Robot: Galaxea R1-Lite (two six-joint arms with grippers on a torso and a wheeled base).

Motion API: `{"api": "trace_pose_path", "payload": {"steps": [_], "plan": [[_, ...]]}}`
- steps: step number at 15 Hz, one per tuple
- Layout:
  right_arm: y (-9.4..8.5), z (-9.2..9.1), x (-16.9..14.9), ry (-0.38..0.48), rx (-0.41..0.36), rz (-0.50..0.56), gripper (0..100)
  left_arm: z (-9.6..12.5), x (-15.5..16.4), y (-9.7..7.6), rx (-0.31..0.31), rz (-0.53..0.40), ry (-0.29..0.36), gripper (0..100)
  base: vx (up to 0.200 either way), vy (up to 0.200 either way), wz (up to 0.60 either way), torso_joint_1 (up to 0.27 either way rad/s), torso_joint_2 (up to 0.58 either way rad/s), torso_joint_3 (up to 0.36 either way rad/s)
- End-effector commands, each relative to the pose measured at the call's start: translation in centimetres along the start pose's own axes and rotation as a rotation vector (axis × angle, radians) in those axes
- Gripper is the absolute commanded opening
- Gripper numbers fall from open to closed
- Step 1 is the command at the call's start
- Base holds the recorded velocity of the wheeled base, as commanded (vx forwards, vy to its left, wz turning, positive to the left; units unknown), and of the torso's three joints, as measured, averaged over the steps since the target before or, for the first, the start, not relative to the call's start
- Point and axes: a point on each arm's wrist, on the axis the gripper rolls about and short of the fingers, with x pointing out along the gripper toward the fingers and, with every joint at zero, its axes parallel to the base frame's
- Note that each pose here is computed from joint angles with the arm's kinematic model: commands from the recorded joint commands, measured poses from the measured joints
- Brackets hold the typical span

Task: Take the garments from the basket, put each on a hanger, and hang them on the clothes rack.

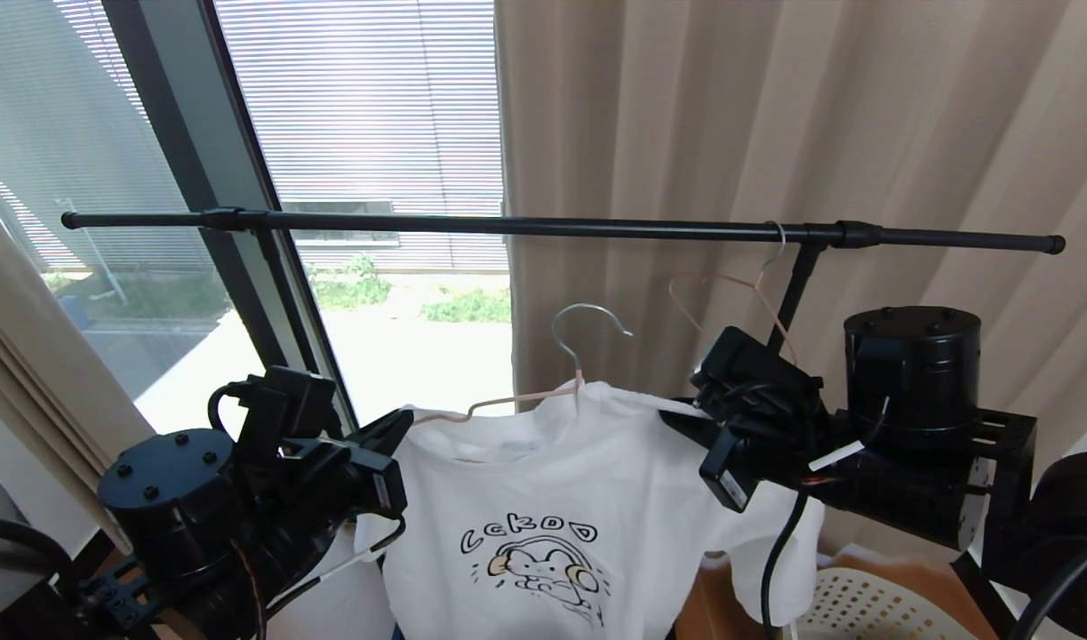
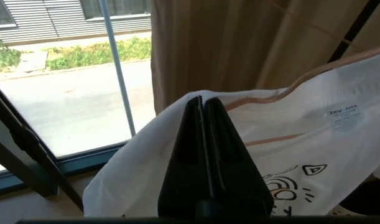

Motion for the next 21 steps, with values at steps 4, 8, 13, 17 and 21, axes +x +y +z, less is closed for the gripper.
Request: {"api": "trace_pose_path", "payload": {"steps": [4,8,13,17,21], "plan": [[1.1,0.2,1.3,0.003,0.018,-0.011,0,0.6,-1.2,-1.5,0.017,-0.063,-0.023,0,0.000,0.000,0.00,0.000,0.00,0.000],[2.3,0.1,2.2,-0.007,0.040,-0.002,0,0.9,-1.9,-2.4,0.027,-0.103,-0.032,0,0.000,0.000,0.00,0.000,0.00,0.000],[4.9,-0.6,4.0,0.039,0.050,0.070,0,1.0,-2.5,-3.2,0.028,-0.141,-0.037,0,0.000,0.000,0.00,0.000,0.00,0.000],[6.2,-1.4,5.6,0.047,0.061,0.093,0,1.4,-3.1,-3.9,0.025,-0.180,-0.056,0,0.000,0.000,0.00,0.000,0.00,0.000],[7.2,-1.5,7.1,-0.007,0.116,0.088,0,2.1,-4.2,-5.1,0.020,-0.247,-0.086,0,0.000,0.000,0.00,0.000,0.00,0.000]]}}
